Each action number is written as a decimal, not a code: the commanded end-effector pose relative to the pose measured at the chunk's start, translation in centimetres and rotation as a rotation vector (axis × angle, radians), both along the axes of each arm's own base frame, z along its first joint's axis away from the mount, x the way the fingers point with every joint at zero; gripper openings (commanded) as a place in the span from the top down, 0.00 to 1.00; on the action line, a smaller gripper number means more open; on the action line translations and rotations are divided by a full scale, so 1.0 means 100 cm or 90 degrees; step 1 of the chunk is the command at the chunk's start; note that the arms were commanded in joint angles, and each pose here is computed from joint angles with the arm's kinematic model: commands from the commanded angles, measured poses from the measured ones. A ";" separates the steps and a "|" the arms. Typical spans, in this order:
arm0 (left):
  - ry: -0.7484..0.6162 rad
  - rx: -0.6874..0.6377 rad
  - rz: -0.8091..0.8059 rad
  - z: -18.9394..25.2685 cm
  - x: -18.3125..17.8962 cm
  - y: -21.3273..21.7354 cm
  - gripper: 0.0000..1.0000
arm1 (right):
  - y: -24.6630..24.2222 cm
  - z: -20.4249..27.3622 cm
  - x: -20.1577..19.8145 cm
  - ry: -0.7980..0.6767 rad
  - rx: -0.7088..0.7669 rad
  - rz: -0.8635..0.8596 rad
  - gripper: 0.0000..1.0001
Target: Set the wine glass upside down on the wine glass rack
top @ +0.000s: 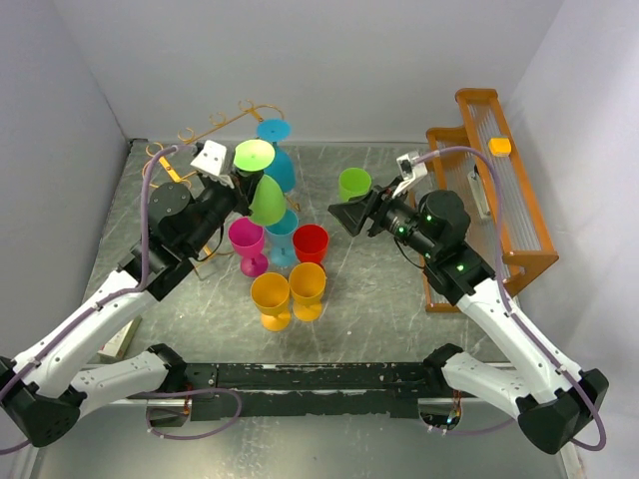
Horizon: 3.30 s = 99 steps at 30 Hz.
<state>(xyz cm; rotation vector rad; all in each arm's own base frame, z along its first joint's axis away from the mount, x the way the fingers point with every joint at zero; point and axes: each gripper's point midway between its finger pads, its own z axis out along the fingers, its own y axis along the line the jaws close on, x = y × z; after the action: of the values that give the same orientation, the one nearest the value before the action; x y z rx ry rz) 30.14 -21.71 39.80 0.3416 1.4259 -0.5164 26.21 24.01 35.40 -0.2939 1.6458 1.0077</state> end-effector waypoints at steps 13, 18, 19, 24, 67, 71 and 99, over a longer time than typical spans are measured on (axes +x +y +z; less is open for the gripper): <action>0.142 -0.057 0.070 -0.047 0.057 0.034 0.93 | -0.004 0.002 -0.002 -0.015 0.019 -0.013 0.34; 0.147 -0.067 0.057 -0.047 0.059 0.032 0.93 | -0.006 0.001 -0.001 -0.017 0.015 -0.018 0.34; 0.148 -0.068 0.053 -0.047 0.059 0.031 0.93 | -0.006 0.000 -0.001 -0.017 0.014 -0.020 0.34; 0.149 -0.069 0.034 -0.048 0.058 0.025 0.93 | -0.007 -0.002 -0.001 -0.016 0.009 -0.022 0.34; 0.210 -0.082 0.142 -0.068 0.097 0.035 0.93 | -0.011 -0.003 -0.003 -0.015 0.008 -0.030 0.34; 0.217 -0.079 0.148 -0.070 0.101 0.035 0.91 | -0.011 -0.004 -0.003 -0.015 0.007 -0.030 0.34; 0.247 -0.103 0.135 -0.058 0.080 0.038 0.42 | -0.009 -0.004 -0.002 -0.011 0.010 -0.027 0.34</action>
<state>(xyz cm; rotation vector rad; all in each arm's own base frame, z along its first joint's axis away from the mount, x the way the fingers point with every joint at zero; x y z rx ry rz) 39.02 -17.96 31.01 -0.0384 1.8059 -0.4857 26.02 22.97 35.06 -0.2515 1.6282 0.9769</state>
